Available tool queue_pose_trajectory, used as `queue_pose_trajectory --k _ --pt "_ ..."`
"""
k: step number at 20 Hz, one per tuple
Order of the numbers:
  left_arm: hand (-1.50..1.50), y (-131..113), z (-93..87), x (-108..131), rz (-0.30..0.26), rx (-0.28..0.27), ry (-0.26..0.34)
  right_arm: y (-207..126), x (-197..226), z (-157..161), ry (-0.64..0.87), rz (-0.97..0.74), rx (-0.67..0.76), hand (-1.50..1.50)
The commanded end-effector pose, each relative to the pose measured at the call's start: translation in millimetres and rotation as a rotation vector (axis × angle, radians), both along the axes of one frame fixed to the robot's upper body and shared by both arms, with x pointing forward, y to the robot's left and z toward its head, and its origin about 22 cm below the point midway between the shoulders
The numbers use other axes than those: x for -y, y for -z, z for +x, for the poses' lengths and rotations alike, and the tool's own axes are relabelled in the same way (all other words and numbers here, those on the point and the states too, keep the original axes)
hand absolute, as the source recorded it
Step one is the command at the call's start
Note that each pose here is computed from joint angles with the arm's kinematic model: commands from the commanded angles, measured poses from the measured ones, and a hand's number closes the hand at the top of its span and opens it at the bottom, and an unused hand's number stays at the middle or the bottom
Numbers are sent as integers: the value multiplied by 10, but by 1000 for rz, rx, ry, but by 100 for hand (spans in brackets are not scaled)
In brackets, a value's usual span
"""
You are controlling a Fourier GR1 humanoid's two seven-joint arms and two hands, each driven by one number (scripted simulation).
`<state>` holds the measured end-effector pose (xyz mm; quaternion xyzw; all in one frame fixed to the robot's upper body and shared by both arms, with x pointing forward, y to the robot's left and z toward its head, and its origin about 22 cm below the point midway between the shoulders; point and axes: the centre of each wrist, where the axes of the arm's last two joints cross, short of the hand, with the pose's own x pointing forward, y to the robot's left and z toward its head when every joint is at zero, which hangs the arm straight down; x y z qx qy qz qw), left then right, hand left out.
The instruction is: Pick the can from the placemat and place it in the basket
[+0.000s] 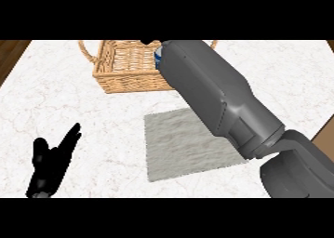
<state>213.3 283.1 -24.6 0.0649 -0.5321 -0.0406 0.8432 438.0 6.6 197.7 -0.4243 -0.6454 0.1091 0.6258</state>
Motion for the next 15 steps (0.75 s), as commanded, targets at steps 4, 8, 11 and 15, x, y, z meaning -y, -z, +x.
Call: queue_pose_trajectory --k 4,8,11,15 --pt "0 312 -143 -64 -7 -115 -54 2 69 12 -1 82 74 -150" --pt "0 316 -200 -18 -3 -117 -64 -135 118 37 55 189 102 -150" --pt "0 245 -167 -271 -13 -111 -94 -115 450 130 113 192 124 -150" --pt "0 301 -363 -345 -34 -123 -102 -213 648 134 128 224 103 -150"
